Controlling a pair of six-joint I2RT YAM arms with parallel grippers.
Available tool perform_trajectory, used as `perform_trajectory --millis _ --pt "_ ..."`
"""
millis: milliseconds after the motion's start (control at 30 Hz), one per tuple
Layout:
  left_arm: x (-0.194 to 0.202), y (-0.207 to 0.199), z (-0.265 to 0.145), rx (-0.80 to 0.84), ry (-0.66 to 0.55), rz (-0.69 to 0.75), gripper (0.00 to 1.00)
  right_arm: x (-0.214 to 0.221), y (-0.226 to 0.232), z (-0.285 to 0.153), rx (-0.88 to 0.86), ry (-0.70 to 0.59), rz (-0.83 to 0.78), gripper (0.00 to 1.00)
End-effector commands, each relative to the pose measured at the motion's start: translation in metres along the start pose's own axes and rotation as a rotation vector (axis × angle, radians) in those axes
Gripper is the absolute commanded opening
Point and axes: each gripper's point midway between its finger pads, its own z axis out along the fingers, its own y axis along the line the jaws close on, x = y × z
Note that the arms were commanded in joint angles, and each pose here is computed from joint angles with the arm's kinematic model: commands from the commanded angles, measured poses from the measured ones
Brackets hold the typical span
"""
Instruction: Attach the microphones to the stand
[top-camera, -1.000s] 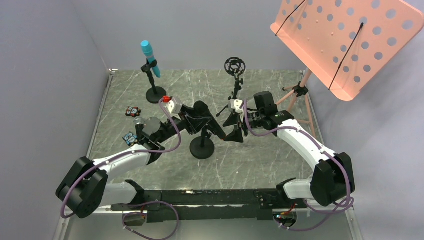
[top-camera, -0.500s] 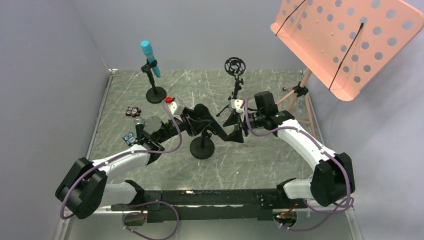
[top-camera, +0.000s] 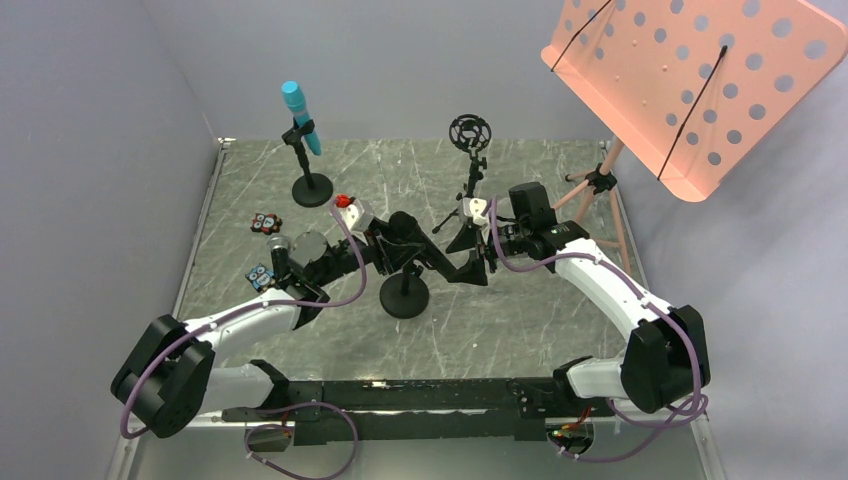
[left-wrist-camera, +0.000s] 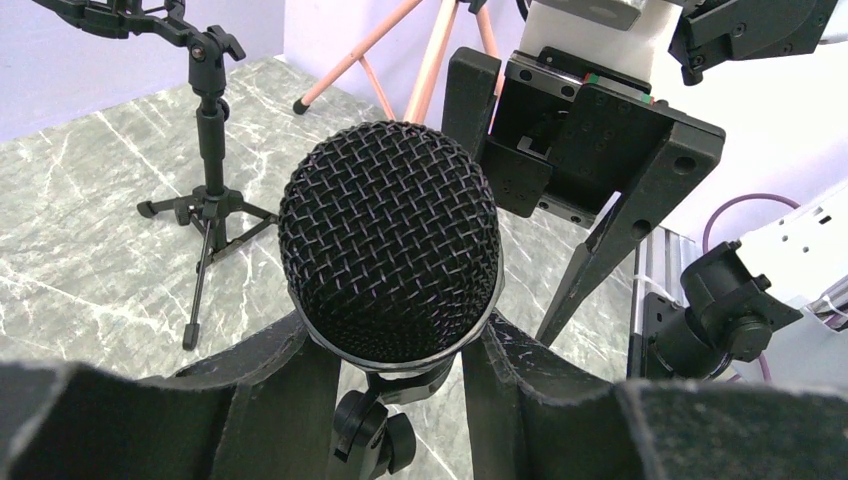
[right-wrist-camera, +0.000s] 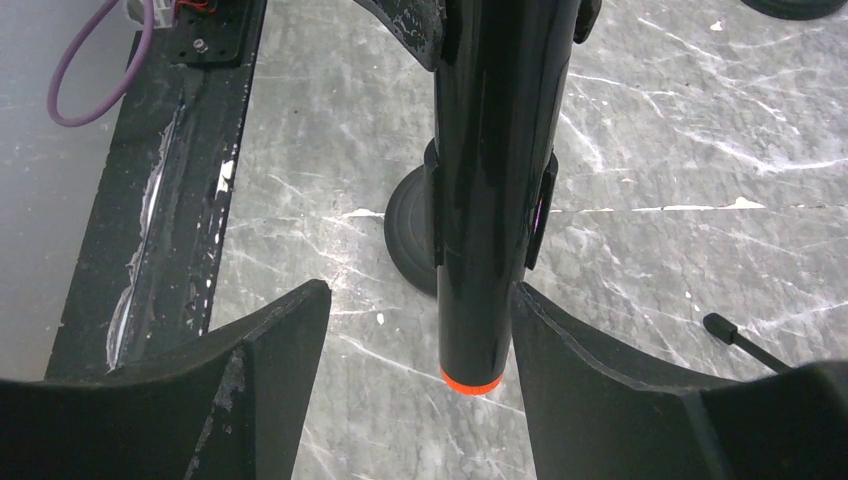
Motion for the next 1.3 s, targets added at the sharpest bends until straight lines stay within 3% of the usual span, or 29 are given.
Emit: perform_trajectory --millis 0,100,167,367,500,633,867,1067,1267 --pt "0.082 0.023 -0.026 -0.108 0.266 -0.085 0.0 -0.015 0.0 -0.001 -0.015 -0.046 -0.049 0.71" --pt "0.073 0.022 -0.025 -0.112 0.246 -0.087 0.01 -0.014 0.0 0.0 -0.021 -0.046 -0.043 0.71" --pt "0.066 0.021 -0.024 -0.117 0.239 -0.087 0.07 -0.013 -0.001 0.0 -0.023 -0.045 -0.038 0.71" --pt "0.042 0.018 -0.023 -0.131 0.186 -0.076 0.43 -0.013 -0.001 0.0 -0.014 -0.042 -0.041 0.72" --pt "0.031 0.016 -0.028 -0.142 0.147 -0.058 0.6 -0.012 -0.002 0.0 -0.015 -0.041 -0.039 0.72" --pt "0.023 0.012 -0.039 -0.156 0.113 -0.023 0.86 -0.012 -0.001 -0.001 -0.014 -0.039 -0.045 0.72" --pt "0.024 0.01 -0.072 -0.219 0.069 0.027 0.99 -0.014 0.0 -0.003 -0.003 -0.039 -0.063 0.72" --pt "0.027 0.008 -0.097 -0.274 0.032 -0.001 0.99 -0.014 0.003 -0.004 -0.01 -0.04 -0.084 0.77" --pt "0.037 -0.004 -0.105 -0.234 0.092 -0.014 0.99 -0.01 0.0 -0.005 -0.003 -0.024 -0.086 0.86"
